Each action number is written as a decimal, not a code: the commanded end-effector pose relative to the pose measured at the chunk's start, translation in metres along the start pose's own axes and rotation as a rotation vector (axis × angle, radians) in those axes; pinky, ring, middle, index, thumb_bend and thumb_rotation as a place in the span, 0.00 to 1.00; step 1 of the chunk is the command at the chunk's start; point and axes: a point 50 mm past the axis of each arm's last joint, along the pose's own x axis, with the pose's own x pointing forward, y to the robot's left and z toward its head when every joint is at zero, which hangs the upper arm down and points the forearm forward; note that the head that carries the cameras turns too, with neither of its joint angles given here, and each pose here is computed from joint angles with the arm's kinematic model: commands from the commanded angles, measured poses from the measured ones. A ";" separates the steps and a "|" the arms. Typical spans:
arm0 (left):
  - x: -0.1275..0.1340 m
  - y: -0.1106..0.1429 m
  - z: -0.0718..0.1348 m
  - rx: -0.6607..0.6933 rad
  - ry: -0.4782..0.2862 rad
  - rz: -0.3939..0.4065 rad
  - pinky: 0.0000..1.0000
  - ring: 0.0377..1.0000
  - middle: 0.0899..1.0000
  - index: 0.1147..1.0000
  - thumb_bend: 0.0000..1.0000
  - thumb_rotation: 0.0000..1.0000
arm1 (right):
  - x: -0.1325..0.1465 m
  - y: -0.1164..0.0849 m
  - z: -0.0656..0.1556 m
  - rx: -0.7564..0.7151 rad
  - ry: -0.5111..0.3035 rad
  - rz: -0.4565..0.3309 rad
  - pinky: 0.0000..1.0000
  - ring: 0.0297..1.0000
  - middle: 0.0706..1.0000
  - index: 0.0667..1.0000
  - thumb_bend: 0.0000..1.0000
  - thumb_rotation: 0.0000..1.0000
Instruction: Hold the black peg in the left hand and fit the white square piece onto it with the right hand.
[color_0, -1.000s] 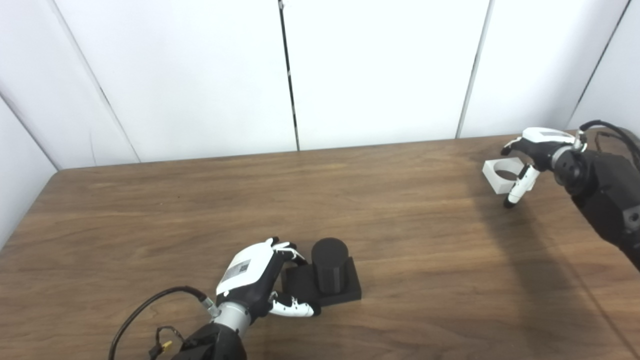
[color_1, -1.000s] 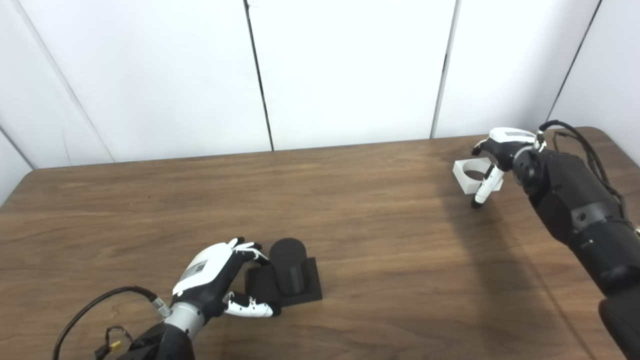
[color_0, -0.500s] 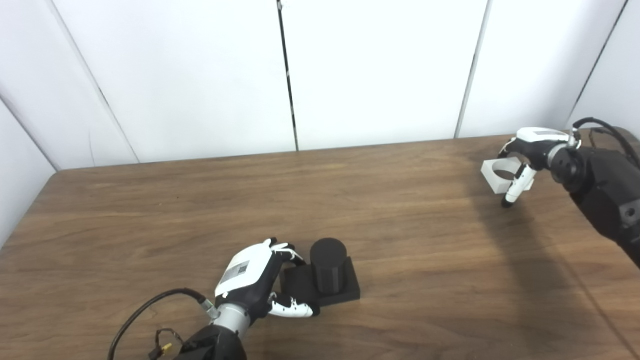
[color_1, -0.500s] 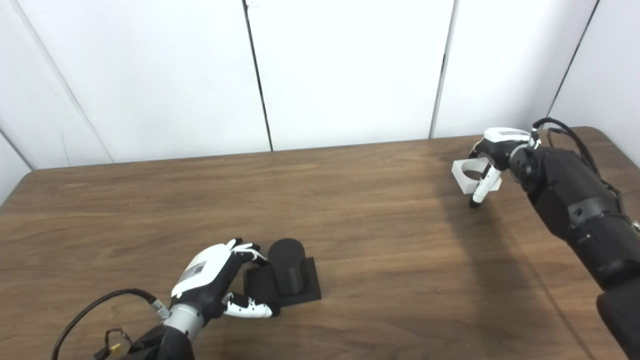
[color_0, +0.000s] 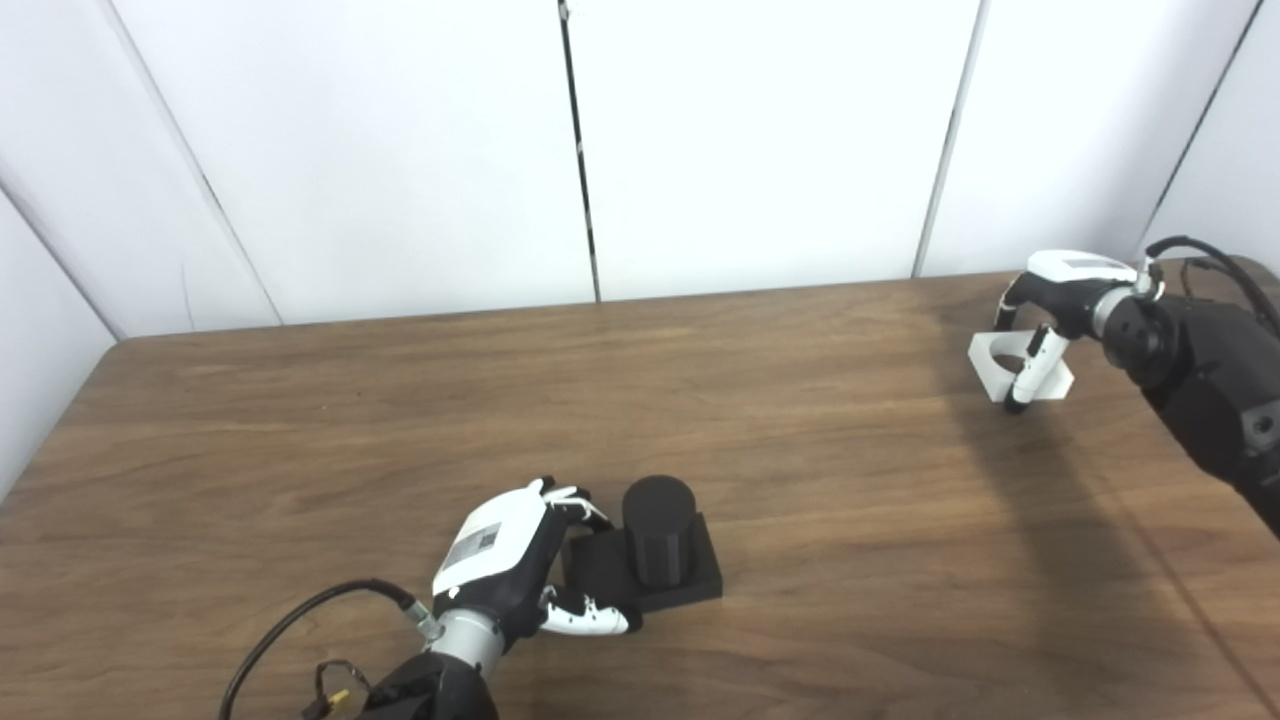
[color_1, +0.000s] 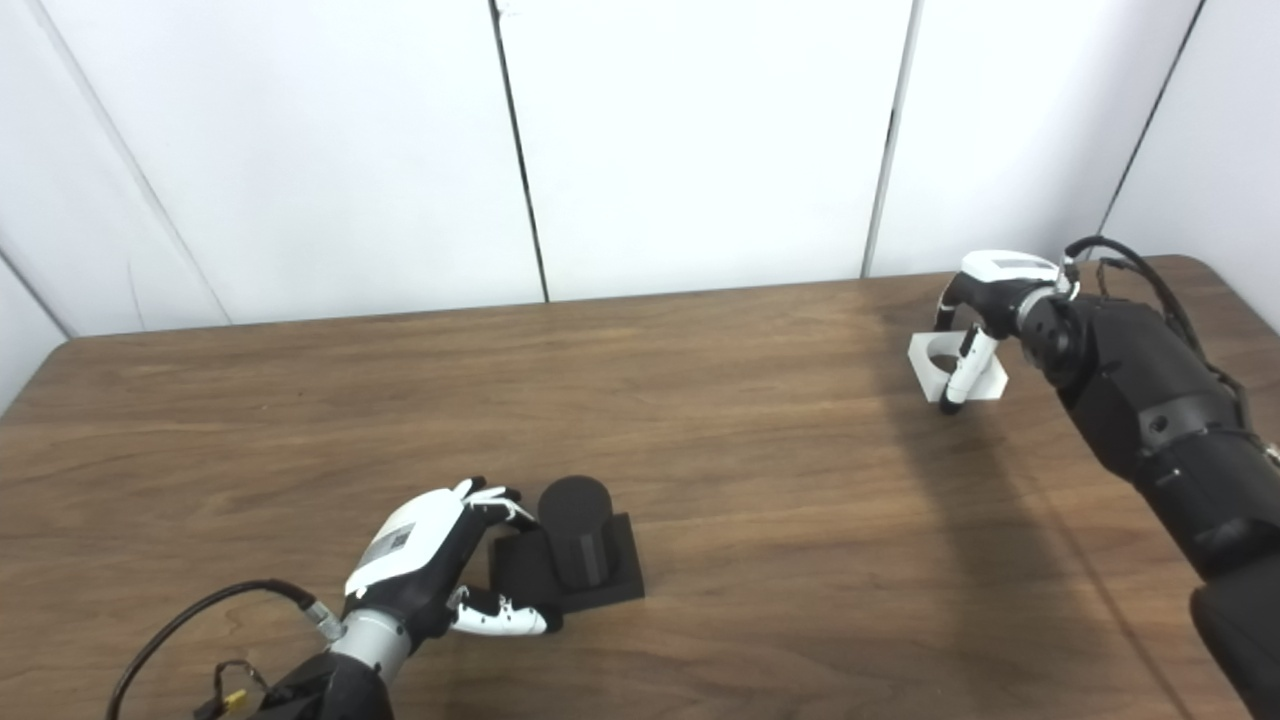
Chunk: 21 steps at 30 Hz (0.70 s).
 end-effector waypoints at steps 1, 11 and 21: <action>-0.003 -0.007 -0.012 0.029 0.057 -0.042 1.00 1.00 0.90 0.42 0.51 0.06 | -0.001 -0.022 0.002 0.008 -0.026 -0.082 0.90 0.97 0.89 0.46 0.52 0.14; -0.002 -0.008 -0.011 0.029 0.056 -0.041 1.00 1.00 0.90 0.42 0.51 0.06 | -0.002 -0.016 -0.002 0.046 -0.067 -0.161 0.88 0.94 0.83 0.45 0.52 0.13; 0.000 -0.009 -0.010 0.033 0.061 -0.046 1.00 1.00 0.90 0.42 0.51 0.06 | -0.005 -0.017 -0.007 0.053 -0.062 -0.162 0.89 0.93 0.81 0.45 0.52 0.13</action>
